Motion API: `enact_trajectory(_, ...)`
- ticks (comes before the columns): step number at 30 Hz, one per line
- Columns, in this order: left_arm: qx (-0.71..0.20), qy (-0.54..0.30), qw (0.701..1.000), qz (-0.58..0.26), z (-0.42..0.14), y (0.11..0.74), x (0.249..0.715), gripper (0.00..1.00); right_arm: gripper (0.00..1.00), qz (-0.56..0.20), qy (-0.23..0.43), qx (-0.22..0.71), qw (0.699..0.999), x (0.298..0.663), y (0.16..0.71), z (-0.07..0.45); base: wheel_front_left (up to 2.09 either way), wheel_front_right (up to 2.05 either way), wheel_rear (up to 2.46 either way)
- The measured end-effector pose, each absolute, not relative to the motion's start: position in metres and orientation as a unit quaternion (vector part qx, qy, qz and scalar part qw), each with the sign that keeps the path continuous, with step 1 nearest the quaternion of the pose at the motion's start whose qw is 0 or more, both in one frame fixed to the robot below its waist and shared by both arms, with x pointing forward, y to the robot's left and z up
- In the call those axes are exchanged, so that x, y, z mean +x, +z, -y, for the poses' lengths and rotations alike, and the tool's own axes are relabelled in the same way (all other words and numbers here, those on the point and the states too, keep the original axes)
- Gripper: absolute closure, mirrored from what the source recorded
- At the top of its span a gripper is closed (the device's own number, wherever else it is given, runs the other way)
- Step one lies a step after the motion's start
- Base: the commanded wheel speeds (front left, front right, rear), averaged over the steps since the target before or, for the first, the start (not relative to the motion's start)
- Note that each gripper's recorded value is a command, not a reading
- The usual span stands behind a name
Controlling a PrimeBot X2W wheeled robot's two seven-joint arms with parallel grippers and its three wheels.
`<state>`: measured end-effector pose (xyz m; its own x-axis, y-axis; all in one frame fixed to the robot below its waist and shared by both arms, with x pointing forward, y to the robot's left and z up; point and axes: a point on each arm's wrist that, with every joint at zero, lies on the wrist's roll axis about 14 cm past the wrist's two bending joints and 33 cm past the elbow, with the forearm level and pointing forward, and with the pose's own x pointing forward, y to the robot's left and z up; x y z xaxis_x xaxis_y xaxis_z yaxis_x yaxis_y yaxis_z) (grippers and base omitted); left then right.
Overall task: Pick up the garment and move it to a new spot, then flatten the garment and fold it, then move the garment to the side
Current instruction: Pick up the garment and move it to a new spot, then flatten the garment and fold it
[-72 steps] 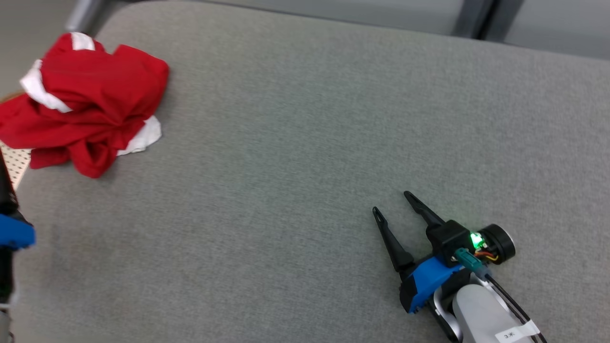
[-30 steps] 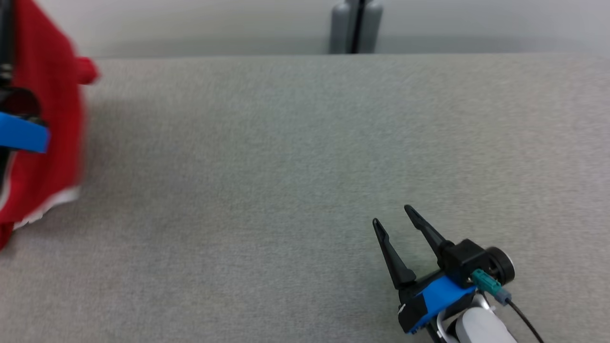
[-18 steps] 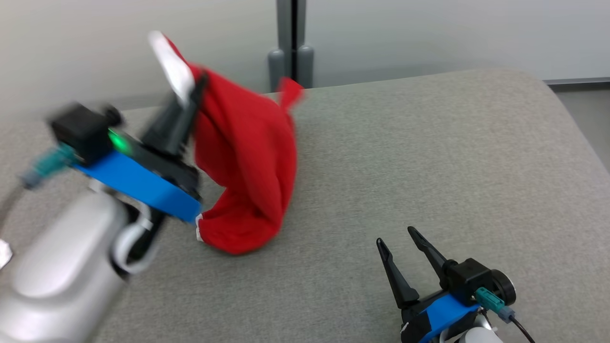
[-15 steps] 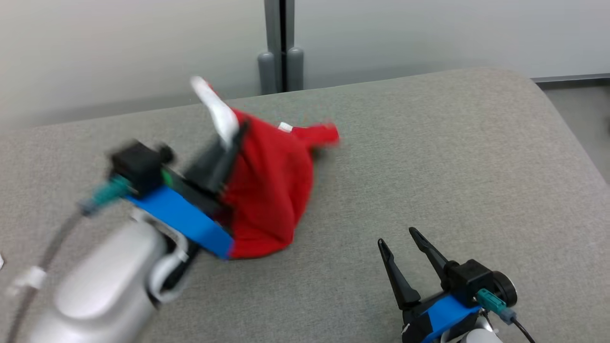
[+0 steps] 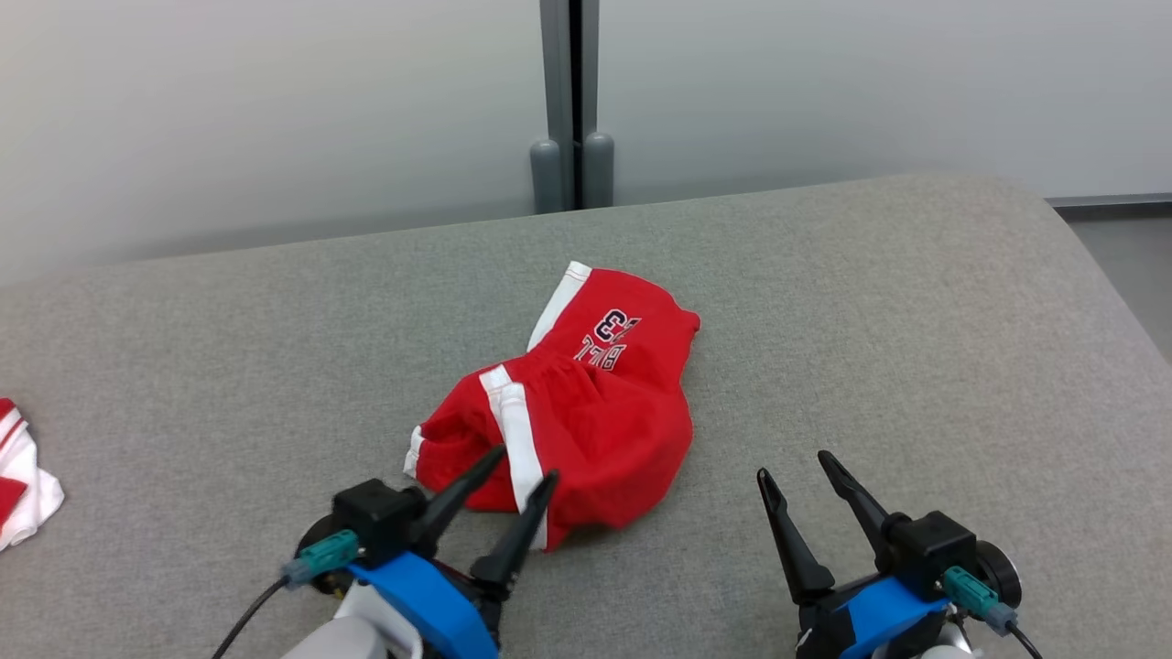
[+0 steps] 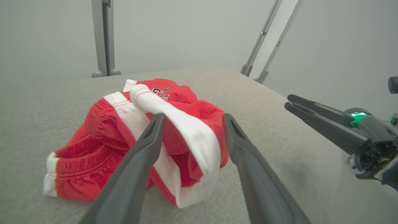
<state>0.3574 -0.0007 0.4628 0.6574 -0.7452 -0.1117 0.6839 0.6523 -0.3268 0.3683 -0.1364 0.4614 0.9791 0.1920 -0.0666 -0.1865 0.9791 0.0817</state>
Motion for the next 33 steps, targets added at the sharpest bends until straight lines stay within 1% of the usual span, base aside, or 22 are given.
enact_trajectory(5,-0.146,-0.288,0.940,-0.111,-0.061,0.457,0.369,0.00,0.00,-0.028,0.107,0.040,0.993,0.366,0.468,0.128,0.00,0.00,0.00)
enact_trajectory(6,-0.148,-0.242,0.953,-0.109,-0.088,0.452,0.370,0.00,0.00,-0.023,0.111,0.040,0.993,0.368,0.471,0.125,0.00,0.00,0.00)
enact_trajectory(8,-0.140,-0.201,0.964,-0.101,-0.114,0.451,0.371,0.00,0.00,-0.018,0.114,0.042,0.992,0.369,0.474,0.123,0.00,0.00,0.00)
enact_trajectory(11,-0.140,-0.141,0.976,-0.094,-0.147,0.445,0.366,0.00,0.00,-0.012,0.119,0.042,0.992,0.370,0.478,0.120,0.00,0.00,0.00)
enact_trajectory(15,-0.134,-0.081,0.984,-0.084,-0.177,0.442,0.357,0.00,0.00,-0.010,0.120,0.043,0.992,0.370,0.480,0.119,0.00,0.00,0.00)
enact_trajectory(20,-0.126,-0.044,0.989,-0.067,-0.192,0.444,0.345,0.00,0.00,-0.021,0.119,0.039,0.992,0.364,0.472,0.120,0.00,0.00,0.00)
enact_trajectory(28,-0.116,-0.031,0.990,-0.076,-0.191,0.435,0.328,0.00,0.00,-0.043,0.115,0.035,0.992,0.354,0.458,0.123,0.00,0.00,0.00)
enact_trajectory(33,-0.119,-0.033,0.989,-0.077,-0.186,0.434,0.326,0.00,0.00,-0.045,0.129,0.028,0.990,0.353,0.457,0.115,0.00,0.00,0.00)
